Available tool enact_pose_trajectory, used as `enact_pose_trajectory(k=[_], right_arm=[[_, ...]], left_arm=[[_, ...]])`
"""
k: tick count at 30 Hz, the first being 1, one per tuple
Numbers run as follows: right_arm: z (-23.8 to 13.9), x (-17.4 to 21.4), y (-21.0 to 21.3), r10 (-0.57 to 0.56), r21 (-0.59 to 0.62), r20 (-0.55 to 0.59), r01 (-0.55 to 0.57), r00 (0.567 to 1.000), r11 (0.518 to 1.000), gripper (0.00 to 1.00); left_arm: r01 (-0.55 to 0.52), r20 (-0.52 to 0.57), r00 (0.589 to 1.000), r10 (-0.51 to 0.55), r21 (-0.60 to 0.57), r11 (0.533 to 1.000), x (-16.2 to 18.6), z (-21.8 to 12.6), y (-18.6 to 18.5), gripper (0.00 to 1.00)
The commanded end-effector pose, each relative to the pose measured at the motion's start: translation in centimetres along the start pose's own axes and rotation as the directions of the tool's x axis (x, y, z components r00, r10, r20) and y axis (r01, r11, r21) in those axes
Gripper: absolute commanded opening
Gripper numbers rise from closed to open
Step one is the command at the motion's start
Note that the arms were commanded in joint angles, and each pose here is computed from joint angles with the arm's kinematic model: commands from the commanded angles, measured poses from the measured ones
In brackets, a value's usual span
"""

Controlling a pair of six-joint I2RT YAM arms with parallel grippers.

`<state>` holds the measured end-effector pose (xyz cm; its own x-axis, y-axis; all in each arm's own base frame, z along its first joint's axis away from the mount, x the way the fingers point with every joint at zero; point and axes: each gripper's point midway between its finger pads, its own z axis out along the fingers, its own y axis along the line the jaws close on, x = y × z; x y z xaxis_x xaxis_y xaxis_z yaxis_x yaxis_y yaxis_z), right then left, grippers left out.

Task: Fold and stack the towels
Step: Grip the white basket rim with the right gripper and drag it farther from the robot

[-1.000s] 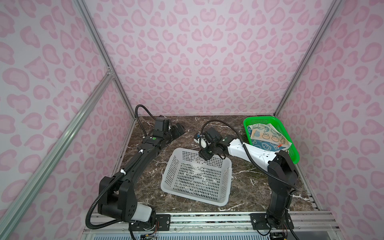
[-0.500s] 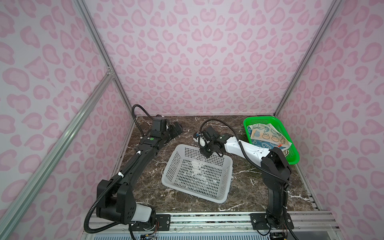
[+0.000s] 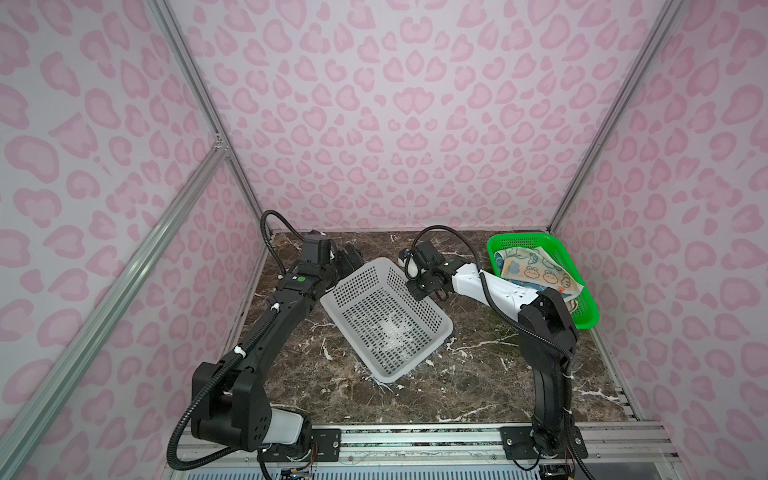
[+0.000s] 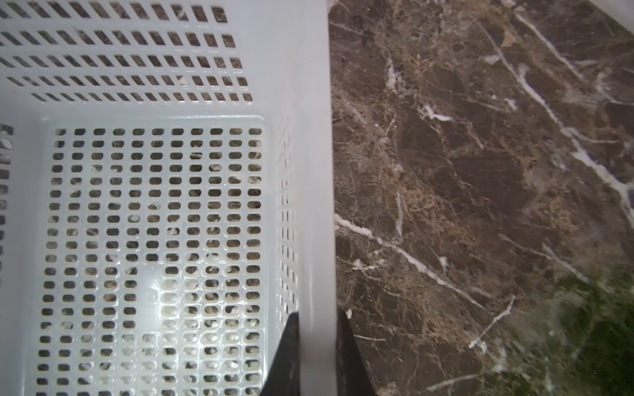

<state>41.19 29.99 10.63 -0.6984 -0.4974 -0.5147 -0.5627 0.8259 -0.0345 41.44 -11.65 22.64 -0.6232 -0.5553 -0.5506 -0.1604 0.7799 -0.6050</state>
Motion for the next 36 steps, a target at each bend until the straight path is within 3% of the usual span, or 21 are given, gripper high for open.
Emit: enact_pose_trajectory(k=[1,3,7,11,13,17,19,21,26,30,32,34,36], right_arm=[[-0.5,0.3,-2.7,0.137,0.131,0.002,-0.136,0.991,0.982,0.00],[-1.3,-0.1,-4.2,0.261,0.169,0.043,-0.265,0.964,0.949,0.00],[-2.5,-0.3,-6.5,0.512,0.210,0.145,-0.532,0.847,0.821,0.00],[-2.9,-0.9,-6.3,0.666,0.146,0.223,-0.700,0.712,0.699,0.00],[-2.8,-1.8,-5.0,0.691,0.079,0.221,-0.718,0.689,0.691,0.00],[-3.3,-2.6,-4.0,0.670,0.082,0.224,-0.698,0.708,0.711,0.14],[-3.2,-2.5,-4.1,0.659,0.083,0.219,-0.686,0.720,0.722,0.30],[-3.1,-2.3,-4.2,0.654,0.074,0.199,-0.677,0.730,0.732,0.36],[-4.7,-3.3,-6.0,0.517,0.107,0.222,-0.547,0.827,0.830,0.55],[-5.3,-6.3,-7.9,0.279,0.136,0.217,-0.312,0.935,0.940,0.67],[-4.4,-7.5,-7.6,0.097,0.121,0.179,-0.120,0.979,0.985,0.71],[-2.9,-8.1,-7.2,-0.071,0.119,0.128,0.055,0.989,0.991,0.78],[-1.9,-9.3,-6.9,-0.162,0.123,0.107,0.149,0.981,0.981,0.83]], left_arm=[[-0.011,0.011,1.000,0.011,-0.003,1.000,-0.2,-0.3,0.1,0.98],[-0.007,0.011,1.000,0.007,-0.004,1.000,-0.1,-0.2,0.2,0.97],[0.007,0.004,1.000,-0.007,0.007,1.000,0.0,0.0,0.0,0.97],[0.008,0.000,1.000,-0.008,0.014,1.000,0.1,-0.1,-0.1,0.97],[0.005,0.005,1.000,-0.005,0.015,1.000,0.1,-0.4,-0.1,0.97],[-0.008,0.006,1.000,0.008,0.013,1.000,0.1,-0.7,-0.1,0.97],[-0.009,0.003,1.000,0.009,0.010,1.000,0.2,-0.8,0.1,0.97],[-0.009,0.000,1.000,0.009,0.007,1.000,0.4,-0.7,0.2,0.97],[-0.007,-0.003,1.000,0.007,0.013,1.000,0.5,-0.8,0.2,0.97],[0.014,-0.005,1.000,-0.014,0.026,1.000,0.8,-1.0,0.2,0.97],[0.033,-0.010,0.999,-0.033,0.037,0.999,1.2,-0.9,0.2,0.97],[0.041,-0.019,0.999,-0.040,0.040,0.998,1.5,-0.9,0.2,0.97],[0.041,-0.023,0.999,-0.040,0.033,0.999,1.8,-0.8,0.4,0.97]])
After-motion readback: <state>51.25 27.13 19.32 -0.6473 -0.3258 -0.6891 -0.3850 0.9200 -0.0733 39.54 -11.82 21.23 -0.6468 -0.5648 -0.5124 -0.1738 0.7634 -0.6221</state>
